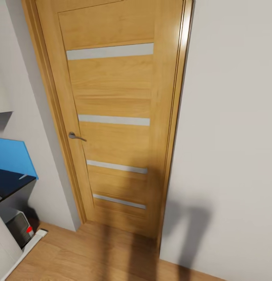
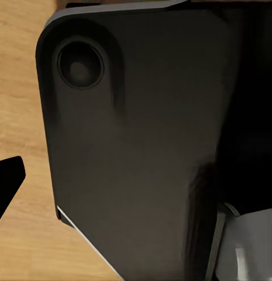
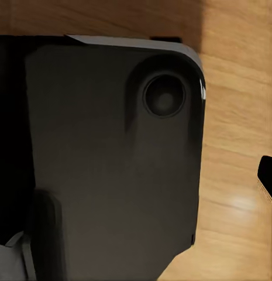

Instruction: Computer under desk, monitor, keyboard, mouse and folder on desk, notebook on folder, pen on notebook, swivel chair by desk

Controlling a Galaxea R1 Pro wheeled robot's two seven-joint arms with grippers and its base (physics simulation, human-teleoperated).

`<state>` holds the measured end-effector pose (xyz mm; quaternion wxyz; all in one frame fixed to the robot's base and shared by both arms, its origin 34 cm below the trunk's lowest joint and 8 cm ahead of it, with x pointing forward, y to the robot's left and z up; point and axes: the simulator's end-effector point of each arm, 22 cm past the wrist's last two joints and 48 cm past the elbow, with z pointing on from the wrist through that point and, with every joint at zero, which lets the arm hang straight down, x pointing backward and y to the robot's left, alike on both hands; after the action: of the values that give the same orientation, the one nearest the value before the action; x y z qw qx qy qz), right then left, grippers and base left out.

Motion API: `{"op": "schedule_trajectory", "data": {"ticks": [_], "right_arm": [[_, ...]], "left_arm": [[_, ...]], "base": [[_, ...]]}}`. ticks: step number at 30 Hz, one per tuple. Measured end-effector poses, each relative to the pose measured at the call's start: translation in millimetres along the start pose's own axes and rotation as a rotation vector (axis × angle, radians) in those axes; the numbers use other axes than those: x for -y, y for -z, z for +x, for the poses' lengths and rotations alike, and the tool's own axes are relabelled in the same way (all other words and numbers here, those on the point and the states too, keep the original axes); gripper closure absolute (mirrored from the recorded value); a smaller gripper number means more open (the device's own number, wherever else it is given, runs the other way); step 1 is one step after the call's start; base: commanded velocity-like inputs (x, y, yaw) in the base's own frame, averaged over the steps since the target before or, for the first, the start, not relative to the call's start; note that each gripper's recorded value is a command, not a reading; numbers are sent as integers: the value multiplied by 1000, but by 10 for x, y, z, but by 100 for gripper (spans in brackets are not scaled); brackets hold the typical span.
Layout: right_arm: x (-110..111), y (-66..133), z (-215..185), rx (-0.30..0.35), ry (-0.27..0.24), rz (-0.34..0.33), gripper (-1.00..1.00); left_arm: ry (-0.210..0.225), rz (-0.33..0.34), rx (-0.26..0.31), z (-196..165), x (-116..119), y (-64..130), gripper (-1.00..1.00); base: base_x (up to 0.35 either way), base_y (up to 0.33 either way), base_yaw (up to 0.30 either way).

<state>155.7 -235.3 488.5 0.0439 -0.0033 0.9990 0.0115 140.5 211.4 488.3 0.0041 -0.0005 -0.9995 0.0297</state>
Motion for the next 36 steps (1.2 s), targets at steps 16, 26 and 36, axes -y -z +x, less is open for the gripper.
{"op": "schedule_trajectory", "data": {"ticks": [16, 26, 36], "right_arm": [[-45, 518, -1257, 525, 7, -23, -100], [-35, 1222, -2607, 881, 2, -15, -100], [3, 1442, -2714, 931, -7, -6, -100]], "left_arm": [[-1, 5, 599, -1569, 62, 638, -100], [76, -39, 1012, -2661, -150, 1540, -100], [280, -131, 1122, -2584, -586, 1855, -100]], "base": [[0, 0, 212], [0, 0, 276], [0, 0, 286]]}}
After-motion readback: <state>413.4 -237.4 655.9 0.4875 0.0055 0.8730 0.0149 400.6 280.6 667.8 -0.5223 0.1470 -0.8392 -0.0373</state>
